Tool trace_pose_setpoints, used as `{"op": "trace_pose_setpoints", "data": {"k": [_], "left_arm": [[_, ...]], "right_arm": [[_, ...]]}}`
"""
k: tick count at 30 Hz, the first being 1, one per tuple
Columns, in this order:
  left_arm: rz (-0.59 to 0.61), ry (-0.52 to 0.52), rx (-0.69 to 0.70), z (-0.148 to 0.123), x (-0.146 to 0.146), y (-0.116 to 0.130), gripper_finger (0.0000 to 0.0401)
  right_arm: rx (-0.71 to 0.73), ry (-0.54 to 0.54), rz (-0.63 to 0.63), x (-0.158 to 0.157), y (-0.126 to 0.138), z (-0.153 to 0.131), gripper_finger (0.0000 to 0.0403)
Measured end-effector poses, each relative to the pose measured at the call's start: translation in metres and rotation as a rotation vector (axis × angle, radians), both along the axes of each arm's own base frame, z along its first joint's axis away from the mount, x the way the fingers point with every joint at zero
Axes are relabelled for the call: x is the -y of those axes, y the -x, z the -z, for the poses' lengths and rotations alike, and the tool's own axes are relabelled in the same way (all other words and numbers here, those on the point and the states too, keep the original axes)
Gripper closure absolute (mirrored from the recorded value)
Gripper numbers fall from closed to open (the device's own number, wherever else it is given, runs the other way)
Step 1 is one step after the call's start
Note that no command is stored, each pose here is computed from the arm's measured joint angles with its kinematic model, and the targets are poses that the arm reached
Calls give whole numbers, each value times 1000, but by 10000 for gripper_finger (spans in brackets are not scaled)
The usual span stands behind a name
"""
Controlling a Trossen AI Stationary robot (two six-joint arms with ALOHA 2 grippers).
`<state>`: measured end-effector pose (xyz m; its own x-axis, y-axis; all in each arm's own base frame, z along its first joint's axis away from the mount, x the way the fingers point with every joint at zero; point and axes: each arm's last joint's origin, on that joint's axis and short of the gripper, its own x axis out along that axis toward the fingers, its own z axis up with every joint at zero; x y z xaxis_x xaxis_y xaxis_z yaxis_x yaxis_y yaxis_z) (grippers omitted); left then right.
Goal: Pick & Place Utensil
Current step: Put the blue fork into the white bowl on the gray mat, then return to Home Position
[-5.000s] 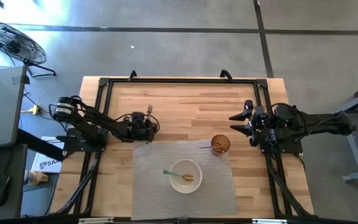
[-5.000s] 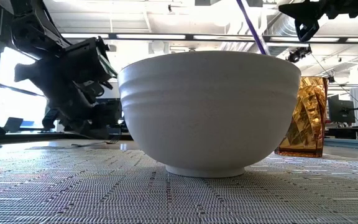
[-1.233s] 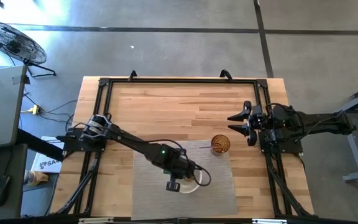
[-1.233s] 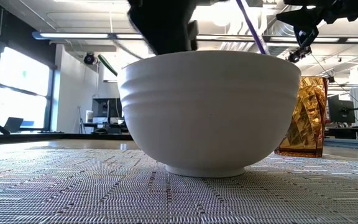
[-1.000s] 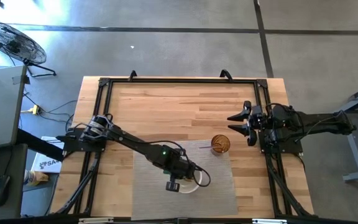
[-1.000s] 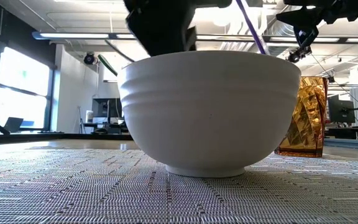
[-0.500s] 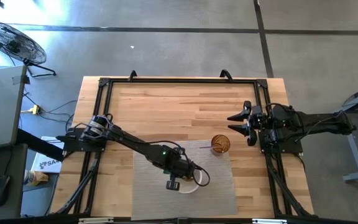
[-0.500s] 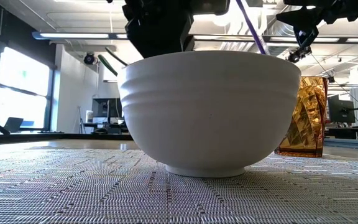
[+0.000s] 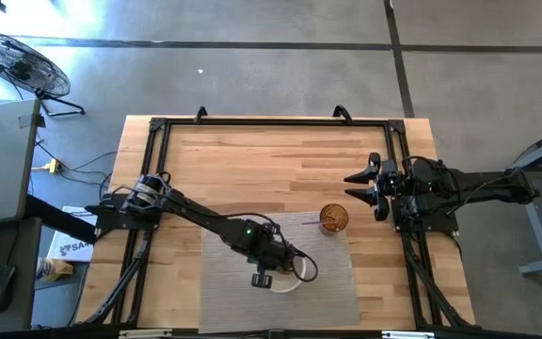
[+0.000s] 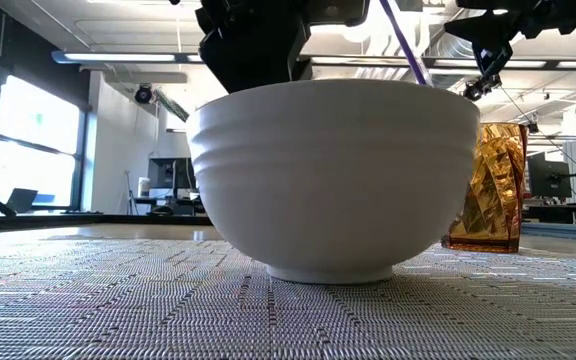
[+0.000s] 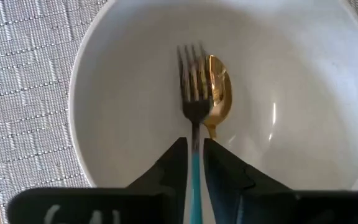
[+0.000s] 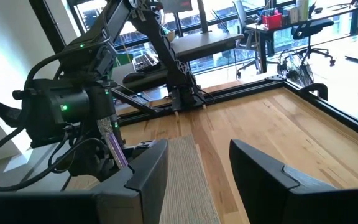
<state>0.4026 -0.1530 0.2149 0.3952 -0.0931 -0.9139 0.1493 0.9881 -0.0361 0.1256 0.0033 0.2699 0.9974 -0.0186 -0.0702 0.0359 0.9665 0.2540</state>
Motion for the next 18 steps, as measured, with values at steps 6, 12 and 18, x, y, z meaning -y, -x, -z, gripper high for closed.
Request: {"op": "trace_pose_setpoints", "data": {"k": [6, 12, 18], "left_arm": [[0, 2, 1, 0, 0, 0, 333], [-7, -8, 11, -3, -1, 1, 332], [-27, -71, 71, -30, -7, 11, 332]], "right_arm": [[1, -9, 0, 0, 0, 0, 238], [15, -12, 0, 0, 0, -1, 238], [20, -10, 0, 0, 0, -2, 238]]}}
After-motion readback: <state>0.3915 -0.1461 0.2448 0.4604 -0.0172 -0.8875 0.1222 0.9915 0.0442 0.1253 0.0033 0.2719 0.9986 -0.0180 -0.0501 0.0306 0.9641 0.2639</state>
